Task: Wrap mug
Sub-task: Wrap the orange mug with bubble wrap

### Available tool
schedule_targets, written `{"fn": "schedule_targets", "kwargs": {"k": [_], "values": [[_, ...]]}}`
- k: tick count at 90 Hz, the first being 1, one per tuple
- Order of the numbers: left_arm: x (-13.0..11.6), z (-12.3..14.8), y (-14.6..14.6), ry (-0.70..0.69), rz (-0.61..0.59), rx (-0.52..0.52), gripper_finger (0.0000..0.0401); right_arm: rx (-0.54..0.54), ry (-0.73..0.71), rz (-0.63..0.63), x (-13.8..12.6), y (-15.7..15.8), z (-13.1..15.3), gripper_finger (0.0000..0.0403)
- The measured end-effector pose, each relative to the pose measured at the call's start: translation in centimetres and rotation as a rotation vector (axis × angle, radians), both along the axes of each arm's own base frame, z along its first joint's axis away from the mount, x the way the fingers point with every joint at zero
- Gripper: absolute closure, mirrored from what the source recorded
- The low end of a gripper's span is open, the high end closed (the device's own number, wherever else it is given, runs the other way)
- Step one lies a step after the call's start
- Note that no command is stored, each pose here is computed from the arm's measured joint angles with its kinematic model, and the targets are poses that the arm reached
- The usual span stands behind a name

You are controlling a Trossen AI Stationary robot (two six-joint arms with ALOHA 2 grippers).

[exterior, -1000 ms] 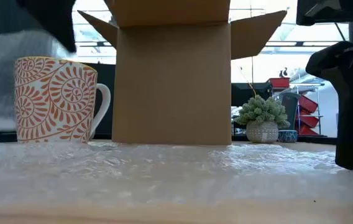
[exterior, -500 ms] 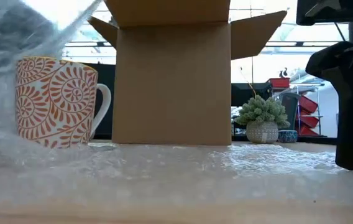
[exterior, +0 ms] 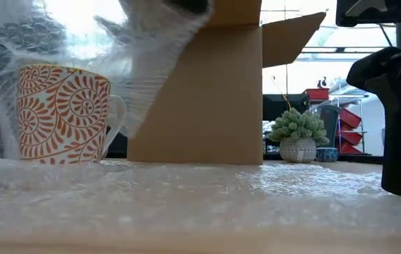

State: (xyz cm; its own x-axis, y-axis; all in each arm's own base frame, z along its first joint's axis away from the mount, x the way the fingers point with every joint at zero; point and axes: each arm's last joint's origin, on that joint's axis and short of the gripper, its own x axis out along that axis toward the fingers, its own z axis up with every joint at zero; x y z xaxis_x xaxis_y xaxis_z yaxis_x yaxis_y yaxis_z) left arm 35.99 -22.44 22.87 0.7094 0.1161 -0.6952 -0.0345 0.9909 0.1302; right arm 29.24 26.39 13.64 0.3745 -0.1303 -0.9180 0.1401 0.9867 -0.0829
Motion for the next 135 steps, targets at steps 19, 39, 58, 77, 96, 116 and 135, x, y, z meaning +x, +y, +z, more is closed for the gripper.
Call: {"fn": "schedule_targets", "kwargs": {"k": [19,39,58,77,96,116,135], "values": [[2.0,-1.3,1.6,0.074,-0.068,-0.136,0.0341,0.0,0.0,0.0,0.0,0.0,0.0,0.02],[2.0,0.3,2.7,0.062,-0.09,-0.165,0.0238,-0.003,0.001,0.004,0.0,0.0,0.0,0.02],[0.7,3.9,3.5,-0.067,-0.008,-0.069,0.0212,-0.005,-0.001,0.004,0.0,0.0,0.0,0.02],[-3.6,7.1,5.0,-0.036,0.21,-0.023,0.0226,-0.005,-0.002,0.004,0.0,0.0,0.0,0.02],[-9.1,6.7,4.9,0.127,0.572,-0.085,0.0246,-0.004,-0.005,0.006,0.0,0.0,0.0,0.02],[-13.2,5.2,5.3,0.219,0.883,-0.012,0.0261,0.002,-0.015,0.015,0.2,0.1,0.0,0.02],[-14.5,0.8,7.6,0.454,1.004,0.046,0.0263,0.011,-0.024,0.019,0.3,0.2,0.1,0.02]]}}
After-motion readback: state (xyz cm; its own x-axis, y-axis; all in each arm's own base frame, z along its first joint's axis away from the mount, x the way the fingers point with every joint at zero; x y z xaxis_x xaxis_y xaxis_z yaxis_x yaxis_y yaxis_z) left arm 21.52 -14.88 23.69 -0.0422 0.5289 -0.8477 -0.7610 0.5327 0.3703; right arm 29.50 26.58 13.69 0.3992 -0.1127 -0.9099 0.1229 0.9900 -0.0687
